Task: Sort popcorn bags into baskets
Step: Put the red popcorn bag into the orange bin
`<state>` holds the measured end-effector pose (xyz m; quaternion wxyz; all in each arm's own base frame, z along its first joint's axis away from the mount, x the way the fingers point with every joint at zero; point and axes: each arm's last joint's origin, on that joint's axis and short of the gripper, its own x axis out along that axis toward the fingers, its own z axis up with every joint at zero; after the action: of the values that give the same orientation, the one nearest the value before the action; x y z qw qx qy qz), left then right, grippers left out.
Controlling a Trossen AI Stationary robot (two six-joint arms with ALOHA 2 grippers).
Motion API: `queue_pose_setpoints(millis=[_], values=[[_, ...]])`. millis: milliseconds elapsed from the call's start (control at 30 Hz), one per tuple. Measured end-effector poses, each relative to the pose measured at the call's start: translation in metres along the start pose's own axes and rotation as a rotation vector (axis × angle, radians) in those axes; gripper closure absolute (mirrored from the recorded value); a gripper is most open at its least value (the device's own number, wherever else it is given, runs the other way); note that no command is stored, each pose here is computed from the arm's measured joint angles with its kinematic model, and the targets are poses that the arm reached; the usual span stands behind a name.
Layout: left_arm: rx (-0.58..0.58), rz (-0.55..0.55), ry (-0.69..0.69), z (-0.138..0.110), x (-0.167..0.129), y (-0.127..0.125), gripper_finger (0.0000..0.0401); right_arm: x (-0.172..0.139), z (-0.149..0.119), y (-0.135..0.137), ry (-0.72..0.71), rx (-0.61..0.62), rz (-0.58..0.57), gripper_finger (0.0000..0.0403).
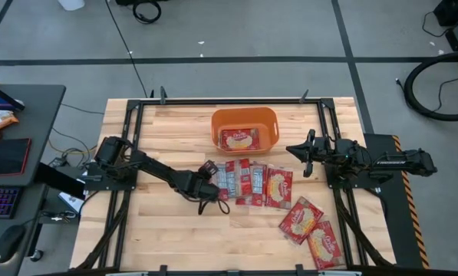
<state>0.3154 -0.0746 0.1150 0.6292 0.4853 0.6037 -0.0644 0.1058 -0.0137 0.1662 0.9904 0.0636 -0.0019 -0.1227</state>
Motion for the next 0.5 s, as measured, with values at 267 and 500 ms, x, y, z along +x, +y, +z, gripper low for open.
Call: queue_pose_setpoints(millis=[267, 500], values=[[-0.142, -0.071, -0.053, -0.005, -0.012, 0.003, 0.0386, 0.000, 0.000, 0.000, 0.000, 0.000, 0.000, 0.0385], [-0.395, -0.305, -0.188, -0.028, -0.063, 0.047, 0.0395, 0.000, 0.000, 0.000, 0.000, 0.000, -0.001, 0.0385]])
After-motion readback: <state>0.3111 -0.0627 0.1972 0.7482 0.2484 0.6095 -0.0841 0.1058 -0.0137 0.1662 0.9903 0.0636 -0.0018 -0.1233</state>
